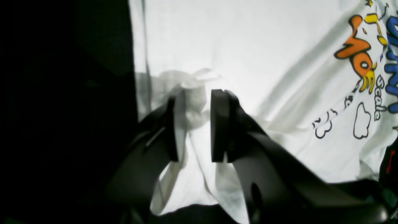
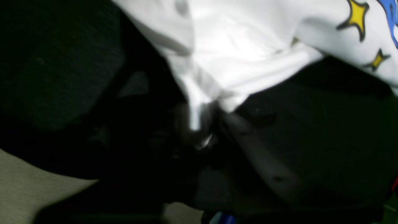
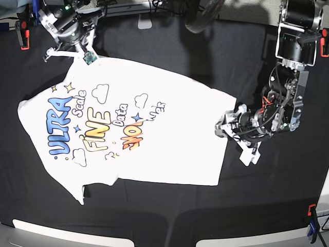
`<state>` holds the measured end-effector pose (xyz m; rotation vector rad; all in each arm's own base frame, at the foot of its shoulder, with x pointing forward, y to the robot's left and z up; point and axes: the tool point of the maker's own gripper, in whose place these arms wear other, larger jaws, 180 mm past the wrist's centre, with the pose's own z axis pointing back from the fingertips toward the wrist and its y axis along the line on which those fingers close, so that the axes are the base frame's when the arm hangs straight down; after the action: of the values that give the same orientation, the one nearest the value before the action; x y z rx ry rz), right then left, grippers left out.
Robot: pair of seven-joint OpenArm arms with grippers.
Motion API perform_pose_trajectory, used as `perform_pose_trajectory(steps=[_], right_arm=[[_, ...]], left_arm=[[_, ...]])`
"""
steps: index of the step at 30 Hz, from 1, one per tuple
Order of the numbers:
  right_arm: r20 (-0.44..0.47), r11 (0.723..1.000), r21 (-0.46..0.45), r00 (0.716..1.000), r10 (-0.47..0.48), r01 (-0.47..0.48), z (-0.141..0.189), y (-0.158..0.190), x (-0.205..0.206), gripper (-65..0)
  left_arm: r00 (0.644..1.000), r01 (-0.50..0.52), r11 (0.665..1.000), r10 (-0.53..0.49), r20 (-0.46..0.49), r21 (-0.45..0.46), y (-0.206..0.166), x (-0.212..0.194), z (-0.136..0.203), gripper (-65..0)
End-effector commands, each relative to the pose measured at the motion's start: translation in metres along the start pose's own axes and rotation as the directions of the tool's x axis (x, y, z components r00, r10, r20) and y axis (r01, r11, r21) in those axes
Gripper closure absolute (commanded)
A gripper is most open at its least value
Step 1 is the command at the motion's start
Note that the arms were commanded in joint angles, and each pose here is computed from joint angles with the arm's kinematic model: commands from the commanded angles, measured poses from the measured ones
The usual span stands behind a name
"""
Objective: Layout the t-shirt on the table in an organized manner, then fold the t-shirt properly
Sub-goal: 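Grasp the t-shirt shoulder with the right gripper and lift it, then fold the held shoulder with the right gripper over the shirt body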
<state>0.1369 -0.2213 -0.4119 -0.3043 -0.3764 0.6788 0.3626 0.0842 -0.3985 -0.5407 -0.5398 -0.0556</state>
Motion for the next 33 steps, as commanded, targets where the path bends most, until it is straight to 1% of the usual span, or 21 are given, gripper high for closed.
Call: perform_pose_trajectory(steps=[1, 4, 6, 9, 12, 16, 17, 18, 21, 25, 27, 31, 33], right_arm=[[0.043, 0.999, -0.036, 0.999, 0.010, -0.009, 0.007, -0.010, 0.011, 0.0], [0.125, 0.995, -0.096, 0.991, 0.038, -0.026, 0.020, -0.024, 0.036, 0.0], [0.185, 0.992, -0.124, 0.982, 0.037, -0.014, 0.029, -0.034, 0.057, 0.0], [0.277, 0.986, -0.167, 0.960, 0.028, 0.019, 0.037, -0.055, 0.090, 0.0], [0.369, 0.983, -0.172, 0.930, -0.001, 0.070, 0.042, -0.075, 0.122, 0.0], [0.499, 0.980, -0.147, 0.865, -0.044, 0.135, 0.052, -0.097, 0.166, 0.0], [0.515, 0.978, -0.147, 0.856, -0.051, 0.146, 0.052, -0.104, 0.173, 0.0], [0.526, 0.977, -0.144, 0.848, -0.059, 0.157, 0.050, -0.110, 0.180, 0.0], [0.535, 0.967, -0.156, 0.840, -0.090, 0.203, 0.039, -0.131, 0.195, 0.0], [0.542, 0.954, -0.143, 0.828, -0.147, 0.262, 0.021, -0.153, 0.216, 0.0], [0.539, 0.955, -0.126, 0.827, -0.162, 0.269, 0.012, -0.159, 0.227, 0.0], [0.528, 0.945, -0.109, 0.823, -0.209, 0.309, -0.003, -0.176, 0.246, 0.0], [0.500, 0.940, -0.105, 0.834, -0.232, 0.324, -0.007, -0.182, 0.250, 0.0]], left_arm=[[0.998, 0.022, 1.000, -0.022, 0.053, -0.017, -0.005, 0.021, 0.006, -13.0], [0.998, 0.022, 1.000, -0.022, 0.053, -0.017, -0.005, 0.021, 0.006, -13.0], [0.998, 0.022, 1.000, -0.022, 0.053, -0.017, -0.005, 0.021, 0.006, -13.0], [0.998, 0.022, 1.000, -0.022, 0.053, -0.017, -0.005, 0.021, 0.006, -13.0], [0.998, 0.022, 1.000, -0.021, 0.052, -0.016, -0.005, 0.020, 0.006, -13.0], [0.998, 0.022, 1.000, -0.022, 0.053, -0.017, -0.005, 0.021, 0.006, -13.0], [0.998, 0.022, 1.000, -0.022, 0.053, -0.017, -0.005, 0.021, 0.006, -13.0], [0.998, 0.022, 1.000, -0.021, 0.053, -0.016, -0.005, 0.020, 0.006, -13.0], [0.998, 0.022, 1.000, -0.021, 0.053, -0.017, -0.005, 0.021, 0.006, -13.0], [0.998, 0.022, 1.000, -0.022, 0.053, -0.017, -0.005, 0.021, 0.006, -13.0], [0.998, 0.022, 1.000, -0.021, 0.053, -0.017, -0.005, 0.021, 0.006, -13.0], [0.998, 0.022, 1.000, -0.021, 0.052, -0.016, -0.005, 0.020, 0.006, -13.0], [0.998, 0.022, 1.000, -0.022, 0.052, -0.017, -0.005, 0.021, 0.006, -13.0]])
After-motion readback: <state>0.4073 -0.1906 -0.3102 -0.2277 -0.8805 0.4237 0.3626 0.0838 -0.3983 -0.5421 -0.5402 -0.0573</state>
